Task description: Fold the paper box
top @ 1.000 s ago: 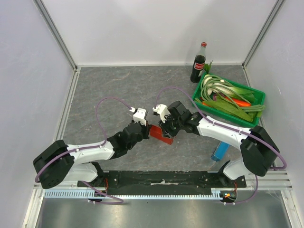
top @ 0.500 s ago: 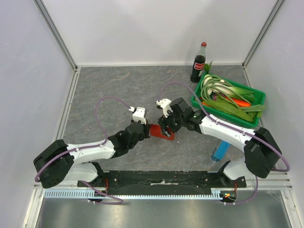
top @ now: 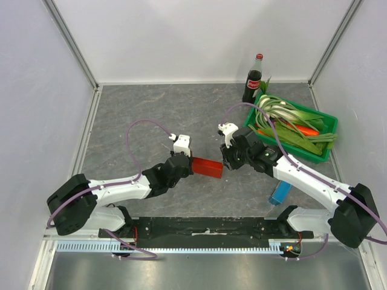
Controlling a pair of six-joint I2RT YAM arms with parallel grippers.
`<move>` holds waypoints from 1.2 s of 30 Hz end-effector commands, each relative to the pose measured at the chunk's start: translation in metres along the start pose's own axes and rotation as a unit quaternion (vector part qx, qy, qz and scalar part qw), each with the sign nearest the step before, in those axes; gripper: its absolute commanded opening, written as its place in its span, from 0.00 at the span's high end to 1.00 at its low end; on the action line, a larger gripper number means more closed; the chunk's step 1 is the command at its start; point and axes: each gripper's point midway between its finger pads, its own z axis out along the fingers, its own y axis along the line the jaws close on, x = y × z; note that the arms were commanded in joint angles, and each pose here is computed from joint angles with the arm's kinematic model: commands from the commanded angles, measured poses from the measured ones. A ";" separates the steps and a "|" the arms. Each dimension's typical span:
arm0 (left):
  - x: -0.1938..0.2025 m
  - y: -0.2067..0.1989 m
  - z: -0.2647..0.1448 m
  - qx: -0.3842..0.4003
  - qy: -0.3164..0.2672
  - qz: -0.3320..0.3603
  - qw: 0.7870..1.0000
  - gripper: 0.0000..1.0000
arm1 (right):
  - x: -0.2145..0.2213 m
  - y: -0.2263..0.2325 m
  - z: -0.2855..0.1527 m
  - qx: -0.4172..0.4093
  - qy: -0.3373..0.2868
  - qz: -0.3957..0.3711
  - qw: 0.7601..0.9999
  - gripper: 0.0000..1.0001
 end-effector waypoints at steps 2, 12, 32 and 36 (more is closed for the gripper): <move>0.046 0.019 -0.005 -0.035 0.078 0.037 0.996 0.98 | 0.008 -0.005 -0.003 0.010 0.006 -0.009 1.000 0.67; 0.045 0.015 -0.006 -0.031 0.076 0.040 0.996 0.98 | 0.009 0.000 0.010 -0.009 0.013 -0.022 1.000 0.68; 0.045 0.012 -0.007 -0.028 0.075 0.047 0.996 0.98 | 0.014 -0.007 0.014 0.009 0.012 -0.015 1.000 0.80; 0.046 0.012 -0.007 -0.027 0.076 0.047 0.996 0.98 | 0.015 -0.009 0.013 0.017 0.008 -0.019 1.000 0.68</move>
